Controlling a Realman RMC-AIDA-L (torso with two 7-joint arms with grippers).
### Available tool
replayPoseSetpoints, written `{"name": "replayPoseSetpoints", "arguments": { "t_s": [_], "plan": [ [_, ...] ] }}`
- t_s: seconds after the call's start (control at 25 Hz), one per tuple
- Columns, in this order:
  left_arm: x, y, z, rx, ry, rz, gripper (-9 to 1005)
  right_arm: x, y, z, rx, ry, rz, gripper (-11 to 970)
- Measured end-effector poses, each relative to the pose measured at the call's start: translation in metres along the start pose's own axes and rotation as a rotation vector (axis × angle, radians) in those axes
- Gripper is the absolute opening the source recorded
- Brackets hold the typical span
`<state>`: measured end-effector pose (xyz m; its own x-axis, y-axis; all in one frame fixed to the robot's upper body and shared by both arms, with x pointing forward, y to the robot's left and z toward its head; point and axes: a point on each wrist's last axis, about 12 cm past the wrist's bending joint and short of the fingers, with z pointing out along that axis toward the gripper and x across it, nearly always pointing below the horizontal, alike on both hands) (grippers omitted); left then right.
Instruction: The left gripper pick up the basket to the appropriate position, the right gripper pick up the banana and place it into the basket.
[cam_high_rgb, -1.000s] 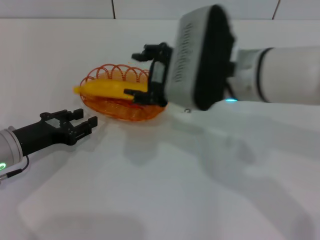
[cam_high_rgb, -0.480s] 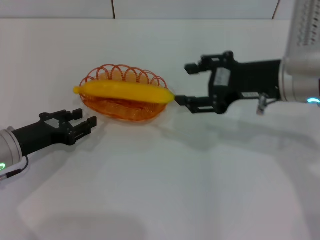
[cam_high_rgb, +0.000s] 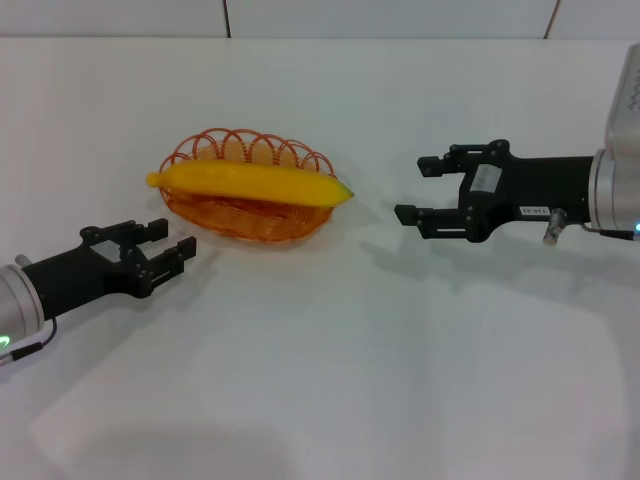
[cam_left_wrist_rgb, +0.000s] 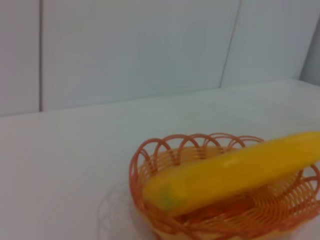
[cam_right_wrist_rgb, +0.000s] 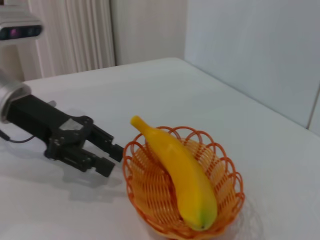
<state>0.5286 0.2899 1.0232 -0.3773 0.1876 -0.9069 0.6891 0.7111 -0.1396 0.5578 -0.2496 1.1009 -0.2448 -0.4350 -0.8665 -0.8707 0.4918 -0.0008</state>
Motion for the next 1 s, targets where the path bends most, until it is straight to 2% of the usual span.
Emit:
{"name": "replayPoseSetpoints", "arguments": {
  "t_s": [0.52,1.0],
  "plan": [
    [0.006,-0.003,-0.013,-0.033,-0.092,0.038,498,0.010,0.005,0.002,-0.039,0.017,-0.001,709],
    [0.004,-0.002,-0.015,-0.031,-0.100,0.044,498,0.013,0.008,0.005,-0.063,0.027,-0.016,708]
  ]
}}
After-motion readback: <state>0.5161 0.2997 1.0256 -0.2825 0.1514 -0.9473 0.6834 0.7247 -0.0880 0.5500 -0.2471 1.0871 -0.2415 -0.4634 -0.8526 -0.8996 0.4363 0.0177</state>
